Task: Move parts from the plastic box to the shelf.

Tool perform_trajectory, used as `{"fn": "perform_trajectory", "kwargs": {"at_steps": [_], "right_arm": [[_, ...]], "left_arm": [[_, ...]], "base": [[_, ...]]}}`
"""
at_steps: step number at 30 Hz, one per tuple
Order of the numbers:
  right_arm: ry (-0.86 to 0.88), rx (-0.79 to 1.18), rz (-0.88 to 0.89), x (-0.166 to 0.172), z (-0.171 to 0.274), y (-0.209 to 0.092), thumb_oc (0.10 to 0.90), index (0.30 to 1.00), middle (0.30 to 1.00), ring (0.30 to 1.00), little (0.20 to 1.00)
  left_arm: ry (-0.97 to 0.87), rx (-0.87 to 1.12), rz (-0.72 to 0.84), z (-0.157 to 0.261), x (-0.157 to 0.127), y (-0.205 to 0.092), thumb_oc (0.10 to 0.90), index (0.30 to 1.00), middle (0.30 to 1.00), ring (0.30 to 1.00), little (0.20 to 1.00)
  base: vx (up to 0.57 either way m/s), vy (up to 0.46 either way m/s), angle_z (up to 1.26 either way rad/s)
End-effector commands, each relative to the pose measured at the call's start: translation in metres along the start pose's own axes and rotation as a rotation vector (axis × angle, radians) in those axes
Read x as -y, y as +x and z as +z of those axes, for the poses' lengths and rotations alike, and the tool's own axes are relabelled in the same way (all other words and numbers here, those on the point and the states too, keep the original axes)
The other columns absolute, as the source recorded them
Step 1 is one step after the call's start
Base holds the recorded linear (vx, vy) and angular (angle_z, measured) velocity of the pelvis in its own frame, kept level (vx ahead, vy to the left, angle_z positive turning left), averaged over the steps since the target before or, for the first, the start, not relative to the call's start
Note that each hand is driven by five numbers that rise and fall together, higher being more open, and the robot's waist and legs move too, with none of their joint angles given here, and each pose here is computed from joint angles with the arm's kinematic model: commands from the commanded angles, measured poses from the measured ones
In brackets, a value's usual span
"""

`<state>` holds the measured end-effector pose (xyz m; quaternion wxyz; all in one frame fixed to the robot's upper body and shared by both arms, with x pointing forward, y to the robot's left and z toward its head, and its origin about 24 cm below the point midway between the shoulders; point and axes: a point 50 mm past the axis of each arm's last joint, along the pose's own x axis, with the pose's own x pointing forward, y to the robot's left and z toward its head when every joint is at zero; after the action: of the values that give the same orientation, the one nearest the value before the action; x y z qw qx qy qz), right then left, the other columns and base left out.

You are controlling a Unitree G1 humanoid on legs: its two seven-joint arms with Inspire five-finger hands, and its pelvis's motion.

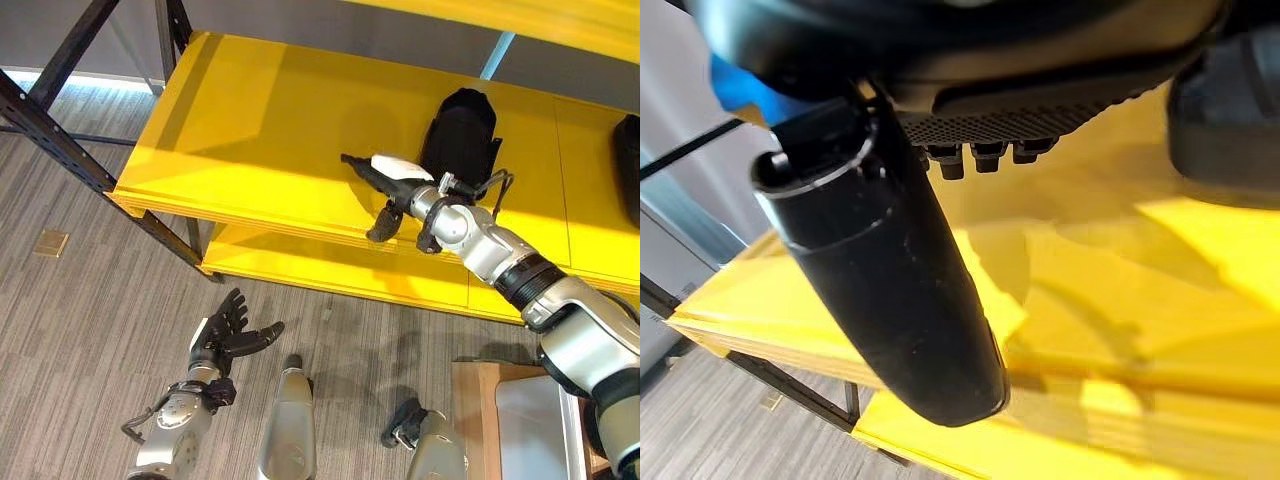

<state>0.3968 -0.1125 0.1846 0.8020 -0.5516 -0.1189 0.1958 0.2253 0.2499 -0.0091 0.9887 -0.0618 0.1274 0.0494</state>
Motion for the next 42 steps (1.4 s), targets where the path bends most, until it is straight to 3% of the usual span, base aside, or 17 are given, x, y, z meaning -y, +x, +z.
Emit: {"fn": "perform_trajectory", "kwargs": {"at_steps": [1, 18, 42], "right_arm": [[-0.001, 0.093, -0.206, 0.057, 0.024, 0.002, 0.900, 1.000, 1.000, 1.000, 1.000], [-0.002, -0.016, -0.215, 0.052, -0.009, -0.008, 0.900, 1.000, 1.000, 1.000, 1.000], [-0.026, -0.313, -0.357, 0.095, -0.082, -0.046, 0.900, 1.000, 1.000, 1.000, 1.000]], "left_arm": [[0.044, 0.214, -0.047, 0.045, 0.002, 0.001, 0.900, 1.000, 1.000, 1.000, 1.000], [0.054, 0.209, -0.041, 0.043, 0.000, 0.000, 0.900, 1.000, 1.000, 1.000, 1.000], [0.064, 0.206, -0.040, 0.042, -0.005, -0.003, 0.900, 1.000, 1.000, 1.000, 1.000]], "base": [[0.00, 0.000, 0.00], [0.00, 0.000, -0.01], [0.00, 0.000, 0.00]]}}
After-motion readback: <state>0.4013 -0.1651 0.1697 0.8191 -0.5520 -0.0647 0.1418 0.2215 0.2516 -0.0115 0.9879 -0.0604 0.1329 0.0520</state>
